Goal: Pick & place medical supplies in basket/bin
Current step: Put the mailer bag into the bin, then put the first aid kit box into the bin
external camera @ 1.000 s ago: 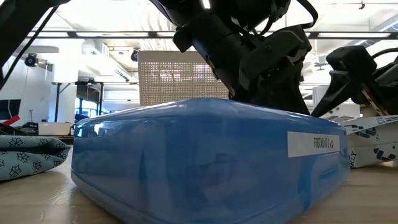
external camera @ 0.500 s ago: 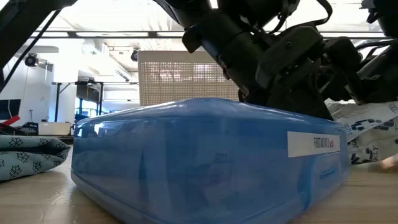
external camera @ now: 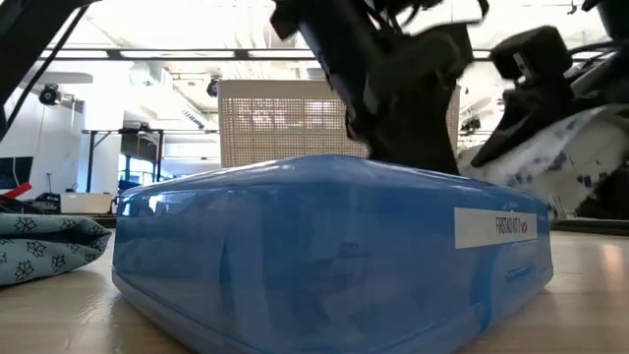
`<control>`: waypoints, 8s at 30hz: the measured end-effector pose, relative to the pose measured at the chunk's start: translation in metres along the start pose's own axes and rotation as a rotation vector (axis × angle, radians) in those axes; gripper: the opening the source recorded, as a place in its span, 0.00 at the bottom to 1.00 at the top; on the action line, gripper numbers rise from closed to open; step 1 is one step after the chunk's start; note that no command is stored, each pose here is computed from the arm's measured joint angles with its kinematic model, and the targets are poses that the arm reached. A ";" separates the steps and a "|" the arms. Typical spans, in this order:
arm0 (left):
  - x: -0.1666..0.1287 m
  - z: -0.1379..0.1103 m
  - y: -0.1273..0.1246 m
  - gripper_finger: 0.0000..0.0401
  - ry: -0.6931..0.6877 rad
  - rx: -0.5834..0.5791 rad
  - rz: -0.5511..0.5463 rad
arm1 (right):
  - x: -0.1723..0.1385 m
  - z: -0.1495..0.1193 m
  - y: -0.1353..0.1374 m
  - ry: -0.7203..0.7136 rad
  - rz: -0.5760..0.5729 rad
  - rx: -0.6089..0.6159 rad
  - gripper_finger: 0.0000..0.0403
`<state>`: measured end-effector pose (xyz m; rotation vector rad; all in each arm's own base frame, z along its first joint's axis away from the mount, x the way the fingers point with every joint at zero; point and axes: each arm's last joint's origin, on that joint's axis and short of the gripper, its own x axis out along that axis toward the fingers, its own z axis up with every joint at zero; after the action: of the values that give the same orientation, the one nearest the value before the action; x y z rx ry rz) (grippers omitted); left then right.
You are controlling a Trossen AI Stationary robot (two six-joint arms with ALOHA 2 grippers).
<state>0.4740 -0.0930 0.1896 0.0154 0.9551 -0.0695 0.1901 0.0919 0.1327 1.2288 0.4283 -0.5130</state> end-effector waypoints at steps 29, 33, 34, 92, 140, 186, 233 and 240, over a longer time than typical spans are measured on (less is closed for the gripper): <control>-0.194 -0.091 0.007 0.72 -0.243 -0.663 0.298 | -0.089 0.203 0.182 -0.418 -0.048 -0.386 0.42; -0.215 -0.115 0.009 0.72 -0.303 -0.716 0.203 | -0.054 0.260 0.173 -0.262 -0.060 -0.378 0.42; -0.220 -0.120 0.009 0.72 -0.314 -0.726 0.163 | -0.044 0.271 0.171 -0.234 -0.068 -0.387 0.42; -0.095 -0.152 -0.068 0.72 0.047 -0.316 -0.352 | 0.018 -0.088 0.096 0.354 -0.190 0.178 0.82; -0.076 -0.179 -0.051 0.72 0.067 -0.398 -0.303 | 0.027 -0.068 0.112 0.526 -0.281 0.020 0.77; -0.084 -0.166 -0.033 0.72 0.013 -0.536 -0.286 | 0.070 0.064 0.122 0.110 -0.220 -0.193 0.72; -0.039 -0.170 -0.028 0.72 0.059 -0.662 -0.286 | 0.127 0.002 0.120 0.479 0.064 -0.159 0.80; -0.039 -0.168 -0.027 0.72 0.031 -0.662 -0.265 | 0.126 0.005 0.136 0.424 0.030 -0.248 0.76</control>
<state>0.3125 -0.1107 0.1251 -0.7228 0.9692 0.0052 0.3714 0.1033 0.1676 1.0978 0.8063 -0.1622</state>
